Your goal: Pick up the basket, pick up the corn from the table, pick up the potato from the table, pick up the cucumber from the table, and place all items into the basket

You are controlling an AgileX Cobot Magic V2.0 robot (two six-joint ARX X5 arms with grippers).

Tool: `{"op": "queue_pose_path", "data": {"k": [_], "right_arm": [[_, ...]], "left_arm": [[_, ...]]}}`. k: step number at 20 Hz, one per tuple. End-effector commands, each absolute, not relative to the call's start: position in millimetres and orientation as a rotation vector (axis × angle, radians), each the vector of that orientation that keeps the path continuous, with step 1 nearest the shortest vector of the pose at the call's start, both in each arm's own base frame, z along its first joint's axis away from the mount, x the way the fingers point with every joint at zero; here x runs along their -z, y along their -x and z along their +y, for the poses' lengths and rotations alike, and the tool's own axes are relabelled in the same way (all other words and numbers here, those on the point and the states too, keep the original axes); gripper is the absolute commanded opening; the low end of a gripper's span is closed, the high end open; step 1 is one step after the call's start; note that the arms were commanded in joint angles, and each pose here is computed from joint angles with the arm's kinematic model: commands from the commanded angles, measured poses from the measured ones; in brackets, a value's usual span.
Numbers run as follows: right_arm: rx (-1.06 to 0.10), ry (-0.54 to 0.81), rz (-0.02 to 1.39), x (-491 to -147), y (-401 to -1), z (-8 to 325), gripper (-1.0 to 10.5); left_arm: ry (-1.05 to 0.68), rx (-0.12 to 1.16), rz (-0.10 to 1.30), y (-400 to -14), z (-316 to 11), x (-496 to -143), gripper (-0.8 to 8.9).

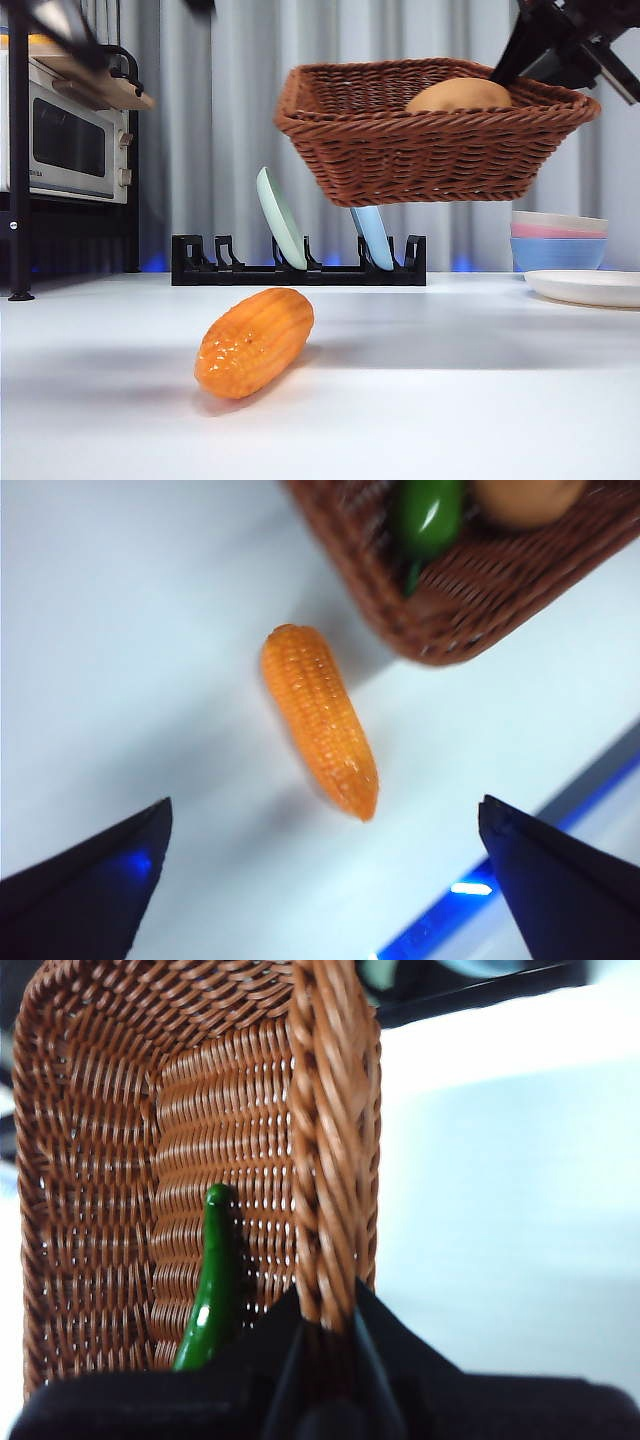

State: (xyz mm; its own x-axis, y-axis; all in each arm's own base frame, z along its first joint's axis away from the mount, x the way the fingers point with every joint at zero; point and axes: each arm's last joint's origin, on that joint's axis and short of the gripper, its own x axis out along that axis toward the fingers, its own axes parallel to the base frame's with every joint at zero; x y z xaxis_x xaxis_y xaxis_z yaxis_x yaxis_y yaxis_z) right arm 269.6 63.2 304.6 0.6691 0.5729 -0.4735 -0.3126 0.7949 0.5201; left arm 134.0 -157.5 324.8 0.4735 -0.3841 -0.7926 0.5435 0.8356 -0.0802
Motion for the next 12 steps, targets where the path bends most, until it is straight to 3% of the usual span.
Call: {"op": "queue_pose_path", "data": {"k": [1, 12], "right_arm": [[-0.5, -0.46, 0.643, -309.0, -270.9, 55.1, -0.2], [-0.452, -0.475, 0.604, -317.4, -265.2, 39.1, -0.2]], "left_arm": [[-0.162, 0.542, 0.943, -141.6, -167.5, -289.2, 5.34], [-0.196, 0.506, 1.039, -197.6, -213.5, -197.9, 5.33]]}}
